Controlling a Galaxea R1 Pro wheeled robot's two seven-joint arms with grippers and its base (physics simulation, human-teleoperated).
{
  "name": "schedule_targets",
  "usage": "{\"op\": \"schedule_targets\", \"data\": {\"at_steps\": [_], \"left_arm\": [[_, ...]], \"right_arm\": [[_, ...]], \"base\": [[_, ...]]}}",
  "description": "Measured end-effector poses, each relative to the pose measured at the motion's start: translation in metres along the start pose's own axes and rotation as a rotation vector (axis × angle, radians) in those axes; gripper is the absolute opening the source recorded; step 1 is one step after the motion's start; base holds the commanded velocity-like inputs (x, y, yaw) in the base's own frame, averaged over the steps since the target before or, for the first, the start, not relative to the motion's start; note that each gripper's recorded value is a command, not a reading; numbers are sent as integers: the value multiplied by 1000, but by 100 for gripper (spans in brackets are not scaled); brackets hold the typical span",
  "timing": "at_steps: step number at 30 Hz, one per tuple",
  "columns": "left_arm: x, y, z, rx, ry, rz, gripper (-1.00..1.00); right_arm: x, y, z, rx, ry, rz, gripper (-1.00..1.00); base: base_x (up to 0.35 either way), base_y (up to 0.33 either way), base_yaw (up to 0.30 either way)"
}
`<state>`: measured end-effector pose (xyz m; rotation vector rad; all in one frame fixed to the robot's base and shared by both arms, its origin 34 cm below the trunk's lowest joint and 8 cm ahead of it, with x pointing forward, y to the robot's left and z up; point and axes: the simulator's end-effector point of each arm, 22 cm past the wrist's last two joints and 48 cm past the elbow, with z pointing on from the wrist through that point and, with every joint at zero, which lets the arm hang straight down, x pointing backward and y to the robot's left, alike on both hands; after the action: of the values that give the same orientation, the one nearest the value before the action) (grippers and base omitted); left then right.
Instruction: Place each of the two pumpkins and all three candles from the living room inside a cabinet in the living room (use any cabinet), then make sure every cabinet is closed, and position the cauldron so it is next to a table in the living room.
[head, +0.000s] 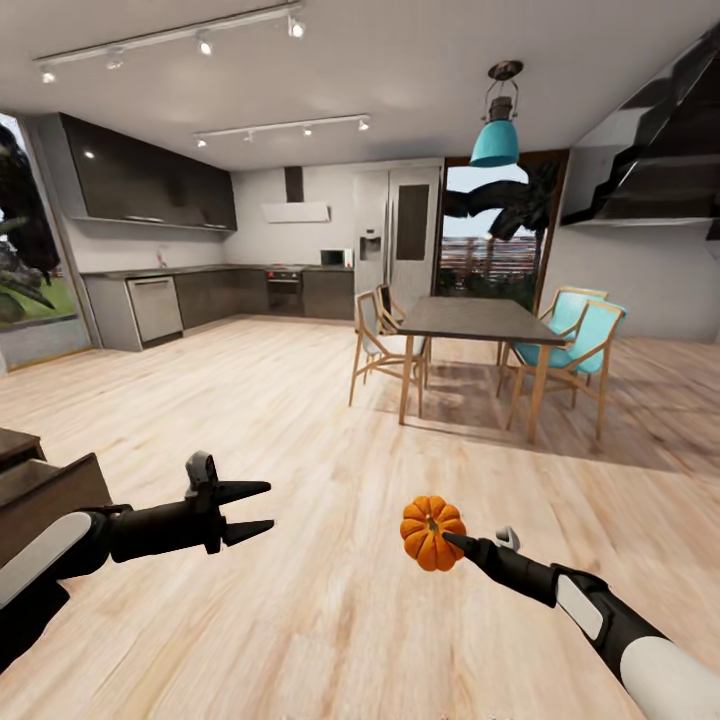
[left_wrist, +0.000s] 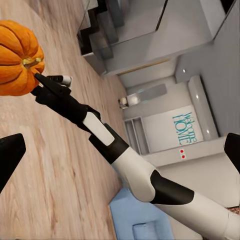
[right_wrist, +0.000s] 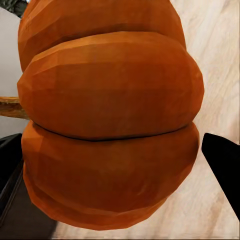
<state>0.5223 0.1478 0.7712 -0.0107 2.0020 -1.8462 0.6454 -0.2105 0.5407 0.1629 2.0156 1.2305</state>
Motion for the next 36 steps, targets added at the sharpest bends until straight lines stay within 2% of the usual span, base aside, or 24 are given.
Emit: {"op": "schedule_targets", "data": {"at_steps": [36], "left_arm": [[-37, -84, 1, 9, -2, 29, 100]], "right_arm": [[-64, 69, -12, 0, -14, -22, -100]], "base": [[-8, 0, 264]]}}
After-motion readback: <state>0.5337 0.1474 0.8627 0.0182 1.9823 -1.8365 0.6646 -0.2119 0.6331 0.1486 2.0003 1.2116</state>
